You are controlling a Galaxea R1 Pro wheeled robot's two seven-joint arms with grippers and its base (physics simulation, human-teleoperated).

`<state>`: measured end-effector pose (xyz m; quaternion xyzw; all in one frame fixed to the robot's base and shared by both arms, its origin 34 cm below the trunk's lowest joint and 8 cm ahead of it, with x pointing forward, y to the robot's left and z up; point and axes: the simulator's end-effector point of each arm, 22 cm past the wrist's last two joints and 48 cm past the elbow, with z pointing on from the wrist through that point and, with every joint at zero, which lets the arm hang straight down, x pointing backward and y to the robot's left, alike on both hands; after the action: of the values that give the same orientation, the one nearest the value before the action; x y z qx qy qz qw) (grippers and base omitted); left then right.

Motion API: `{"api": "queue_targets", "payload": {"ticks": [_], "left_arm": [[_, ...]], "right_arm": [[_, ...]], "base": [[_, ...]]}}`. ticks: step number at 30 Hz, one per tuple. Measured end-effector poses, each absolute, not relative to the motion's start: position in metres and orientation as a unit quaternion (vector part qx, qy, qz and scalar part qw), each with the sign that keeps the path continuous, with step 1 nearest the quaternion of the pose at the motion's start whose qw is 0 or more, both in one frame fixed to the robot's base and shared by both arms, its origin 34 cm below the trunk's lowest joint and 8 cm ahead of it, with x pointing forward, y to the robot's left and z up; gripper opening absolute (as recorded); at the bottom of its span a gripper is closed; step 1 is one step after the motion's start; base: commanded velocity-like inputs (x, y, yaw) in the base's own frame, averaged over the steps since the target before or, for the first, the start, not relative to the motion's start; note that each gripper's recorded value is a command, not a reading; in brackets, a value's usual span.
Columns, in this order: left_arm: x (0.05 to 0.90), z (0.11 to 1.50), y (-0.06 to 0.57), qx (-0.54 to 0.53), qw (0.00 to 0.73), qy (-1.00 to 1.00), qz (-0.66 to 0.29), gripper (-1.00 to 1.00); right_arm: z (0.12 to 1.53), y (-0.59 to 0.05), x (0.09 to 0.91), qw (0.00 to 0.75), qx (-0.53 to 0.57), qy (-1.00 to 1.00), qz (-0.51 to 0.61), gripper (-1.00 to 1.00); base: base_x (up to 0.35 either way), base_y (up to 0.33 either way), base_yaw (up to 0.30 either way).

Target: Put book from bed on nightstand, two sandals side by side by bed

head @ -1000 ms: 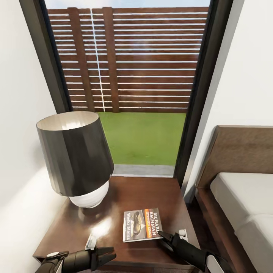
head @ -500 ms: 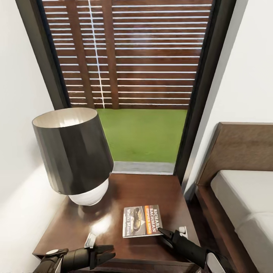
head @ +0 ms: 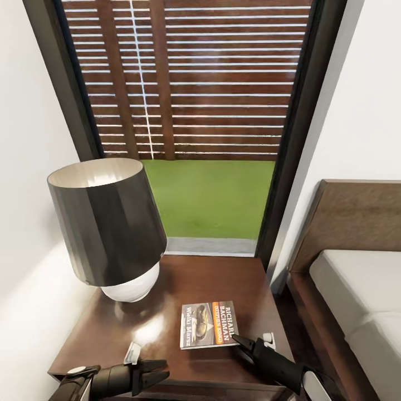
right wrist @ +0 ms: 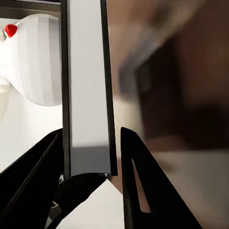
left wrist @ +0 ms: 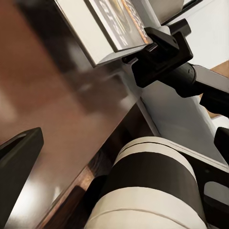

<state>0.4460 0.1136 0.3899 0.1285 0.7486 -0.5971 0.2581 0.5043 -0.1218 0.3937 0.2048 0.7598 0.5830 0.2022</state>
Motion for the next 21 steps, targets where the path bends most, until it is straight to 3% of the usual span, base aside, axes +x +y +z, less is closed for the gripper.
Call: {"api": "queue_targets", "payload": {"ticks": [21], "left_arm": [[0.4472, 0.389, 0.1131, 0.124, 0.262, 0.753, -0.591, 1.0]], "right_arm": [[0.3939, -0.1228, 0.5021, 0.201, 0.208, 0.759, 0.583, -1.0]], "base": [[0.0, 0.0, 0.0]]}}
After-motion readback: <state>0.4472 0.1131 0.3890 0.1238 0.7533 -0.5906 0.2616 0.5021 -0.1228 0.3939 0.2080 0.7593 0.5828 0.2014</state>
